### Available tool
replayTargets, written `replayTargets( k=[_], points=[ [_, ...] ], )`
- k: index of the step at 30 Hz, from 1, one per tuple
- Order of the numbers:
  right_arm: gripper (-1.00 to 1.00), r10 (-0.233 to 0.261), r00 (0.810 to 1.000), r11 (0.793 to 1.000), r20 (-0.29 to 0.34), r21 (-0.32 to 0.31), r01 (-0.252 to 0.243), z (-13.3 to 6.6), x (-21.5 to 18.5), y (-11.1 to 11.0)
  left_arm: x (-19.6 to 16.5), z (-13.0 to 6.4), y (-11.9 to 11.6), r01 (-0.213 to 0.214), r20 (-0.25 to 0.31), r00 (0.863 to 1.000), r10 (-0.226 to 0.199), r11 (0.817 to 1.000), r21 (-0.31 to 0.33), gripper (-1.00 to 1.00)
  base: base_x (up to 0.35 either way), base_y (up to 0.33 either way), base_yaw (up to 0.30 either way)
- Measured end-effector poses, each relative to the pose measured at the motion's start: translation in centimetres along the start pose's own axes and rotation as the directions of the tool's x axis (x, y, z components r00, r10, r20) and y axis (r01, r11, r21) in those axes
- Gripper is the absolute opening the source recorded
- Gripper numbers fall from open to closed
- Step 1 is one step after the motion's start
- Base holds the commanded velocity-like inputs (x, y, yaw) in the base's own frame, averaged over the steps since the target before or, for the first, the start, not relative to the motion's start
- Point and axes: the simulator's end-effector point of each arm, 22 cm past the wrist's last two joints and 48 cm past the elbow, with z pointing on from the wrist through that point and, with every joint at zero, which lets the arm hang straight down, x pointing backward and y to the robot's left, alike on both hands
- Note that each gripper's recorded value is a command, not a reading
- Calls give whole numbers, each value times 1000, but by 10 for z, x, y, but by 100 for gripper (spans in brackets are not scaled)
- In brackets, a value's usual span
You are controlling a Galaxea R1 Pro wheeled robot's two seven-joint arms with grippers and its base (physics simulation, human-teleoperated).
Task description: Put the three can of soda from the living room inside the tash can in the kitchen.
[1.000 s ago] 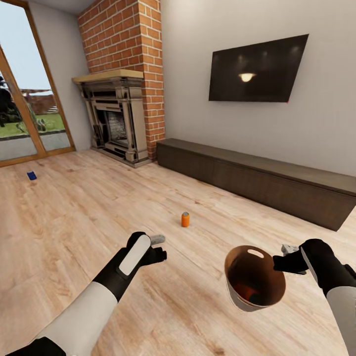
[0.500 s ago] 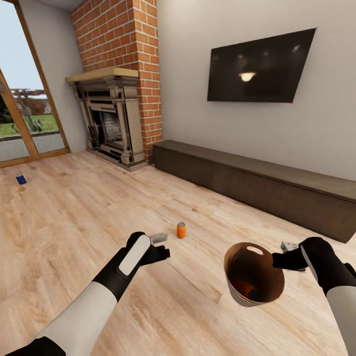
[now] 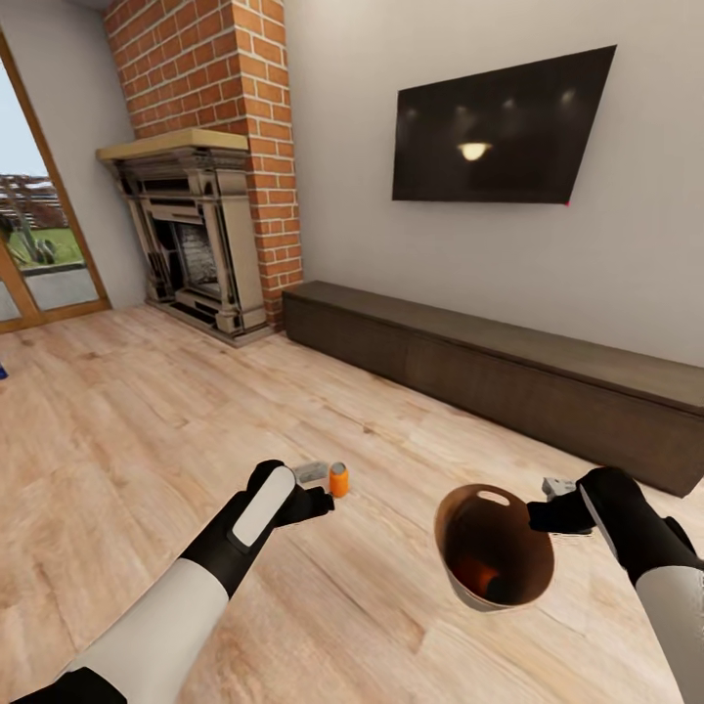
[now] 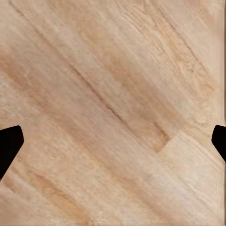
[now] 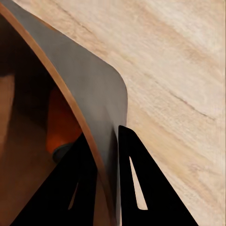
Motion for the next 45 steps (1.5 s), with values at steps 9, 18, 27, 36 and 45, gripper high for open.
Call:
replayTargets(
  k=[9,18,27,36,45],
  points=[
    [-100,-22,999,1000,24,14,21,-6,-9,-1,8,7,8,4,-24,1000,-5,1000,-19,100,344,-113,-3],
    [-100,-41,996,999,74,16,40,-18,-26,3,9,12,21,-4,-19,1000,3,998,-64,100,344,-117,0],
    [-100,-42,996,999,73,-14,43,-18,-25,11,11,15,27,-8,-24,1000,6,997,-80,100,344,-130,0],
    [-100,-67,997,998,41,-9,67,-9,-11,16,12,17,39,-5,-25,1000,2,995,-98,100,345,-55,0],
    [-100,-130,991,992,25,-7,130,-4,1,26,46,50,62,19,-63,998,-28,990,-139,100,346,-1,0]
  ],
)
